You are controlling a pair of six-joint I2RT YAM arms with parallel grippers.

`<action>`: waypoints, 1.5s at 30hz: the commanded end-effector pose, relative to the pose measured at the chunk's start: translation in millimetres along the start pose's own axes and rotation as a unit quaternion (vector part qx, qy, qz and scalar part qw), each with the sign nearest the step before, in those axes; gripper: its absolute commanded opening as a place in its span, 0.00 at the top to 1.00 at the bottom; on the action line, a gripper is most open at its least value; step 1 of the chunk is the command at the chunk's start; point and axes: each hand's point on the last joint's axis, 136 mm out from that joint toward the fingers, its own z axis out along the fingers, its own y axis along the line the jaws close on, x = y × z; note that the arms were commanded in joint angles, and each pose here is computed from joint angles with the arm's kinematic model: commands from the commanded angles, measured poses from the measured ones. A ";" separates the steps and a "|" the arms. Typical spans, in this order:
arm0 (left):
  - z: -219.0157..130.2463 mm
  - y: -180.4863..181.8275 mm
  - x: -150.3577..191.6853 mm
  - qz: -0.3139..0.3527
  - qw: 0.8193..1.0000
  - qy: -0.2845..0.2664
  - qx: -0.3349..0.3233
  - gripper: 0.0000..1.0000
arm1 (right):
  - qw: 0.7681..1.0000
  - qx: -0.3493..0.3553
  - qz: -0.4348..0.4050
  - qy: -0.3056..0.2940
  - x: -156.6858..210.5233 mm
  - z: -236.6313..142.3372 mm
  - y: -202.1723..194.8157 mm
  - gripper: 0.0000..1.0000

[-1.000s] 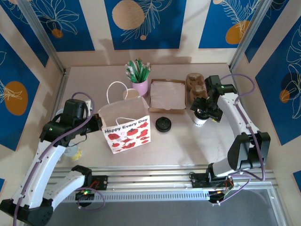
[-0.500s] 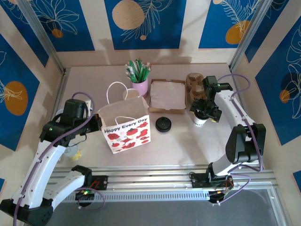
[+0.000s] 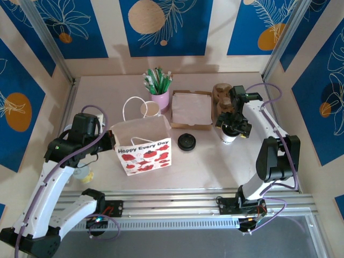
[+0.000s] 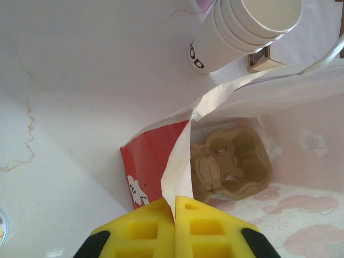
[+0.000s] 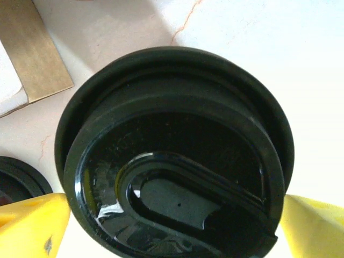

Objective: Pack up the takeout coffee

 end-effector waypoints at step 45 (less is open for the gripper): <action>5.2 3.6 4.1 0.018 0.999 0.015 -0.022 1.00 | 0.996 -0.024 -0.064 -0.053 18.2 -46.7 22.1 0.12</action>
